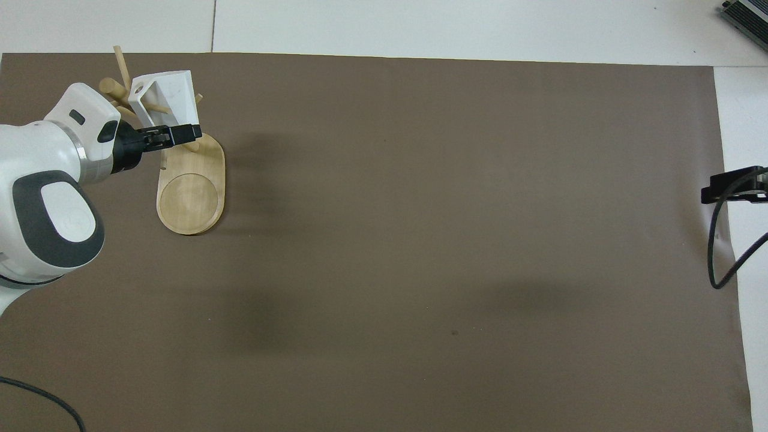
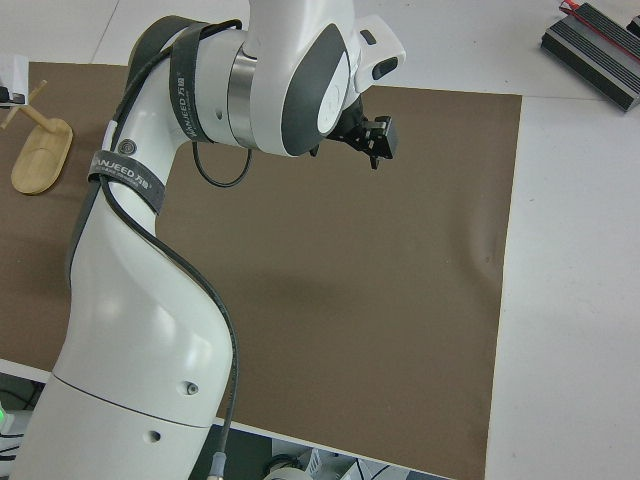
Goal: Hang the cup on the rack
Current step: 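Lower the cup onto a peg with the left gripper, then open the left gripper and withdraw it from the cup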
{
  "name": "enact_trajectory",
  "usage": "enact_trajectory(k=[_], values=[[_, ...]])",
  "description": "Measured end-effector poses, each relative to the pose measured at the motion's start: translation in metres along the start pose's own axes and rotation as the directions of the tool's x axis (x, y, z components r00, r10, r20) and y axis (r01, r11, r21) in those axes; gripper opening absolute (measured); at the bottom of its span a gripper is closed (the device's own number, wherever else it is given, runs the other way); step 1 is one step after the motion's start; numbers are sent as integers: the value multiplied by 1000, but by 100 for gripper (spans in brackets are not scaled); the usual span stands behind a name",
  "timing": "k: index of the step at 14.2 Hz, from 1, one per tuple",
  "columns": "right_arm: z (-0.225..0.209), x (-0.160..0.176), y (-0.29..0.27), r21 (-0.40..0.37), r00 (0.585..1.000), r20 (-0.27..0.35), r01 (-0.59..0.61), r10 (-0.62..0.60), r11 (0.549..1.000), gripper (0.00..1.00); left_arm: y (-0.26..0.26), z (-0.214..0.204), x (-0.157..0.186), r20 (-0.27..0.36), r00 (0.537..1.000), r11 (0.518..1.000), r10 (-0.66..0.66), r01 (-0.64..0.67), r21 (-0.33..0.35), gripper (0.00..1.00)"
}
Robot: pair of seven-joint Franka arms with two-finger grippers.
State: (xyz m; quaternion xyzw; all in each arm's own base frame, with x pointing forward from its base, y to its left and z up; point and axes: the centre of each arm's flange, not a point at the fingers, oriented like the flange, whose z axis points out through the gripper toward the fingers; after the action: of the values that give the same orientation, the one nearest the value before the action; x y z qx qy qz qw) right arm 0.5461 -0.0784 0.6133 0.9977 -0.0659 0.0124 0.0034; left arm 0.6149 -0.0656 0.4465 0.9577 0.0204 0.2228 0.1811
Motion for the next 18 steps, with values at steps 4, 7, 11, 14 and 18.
enact_trajectory(k=[4, 7, 11, 14, 18], values=[[0, 0, 0, 0, 1000, 0, 0, 0, 1000, 100, 1, 1, 1, 2, 999, 999, -37, 37, -1, 69], [0, 0, 0, 0, 1000, 0, 0, 0, 1000, 100, 2, 1, 1, 6, 999, 999, -38, 38, -3, 97], [0, 0, 0, 0, 1000, 0, 0, 0, 1000, 100, 10, -8, 10, 45, 999, 1000, 5, -5, 1, 100], [0, 0, 0, 0, 1000, 0, 0, 0, 1000, 100, 14, -22, 21, 113, 991, 997, 66, -70, 34, 100], [0, 0, 0, 0, 1000, 0, 0, 0, 1000, 100, 18, -55, 21, 217, 962, 973, 166, -195, 120, 100]])
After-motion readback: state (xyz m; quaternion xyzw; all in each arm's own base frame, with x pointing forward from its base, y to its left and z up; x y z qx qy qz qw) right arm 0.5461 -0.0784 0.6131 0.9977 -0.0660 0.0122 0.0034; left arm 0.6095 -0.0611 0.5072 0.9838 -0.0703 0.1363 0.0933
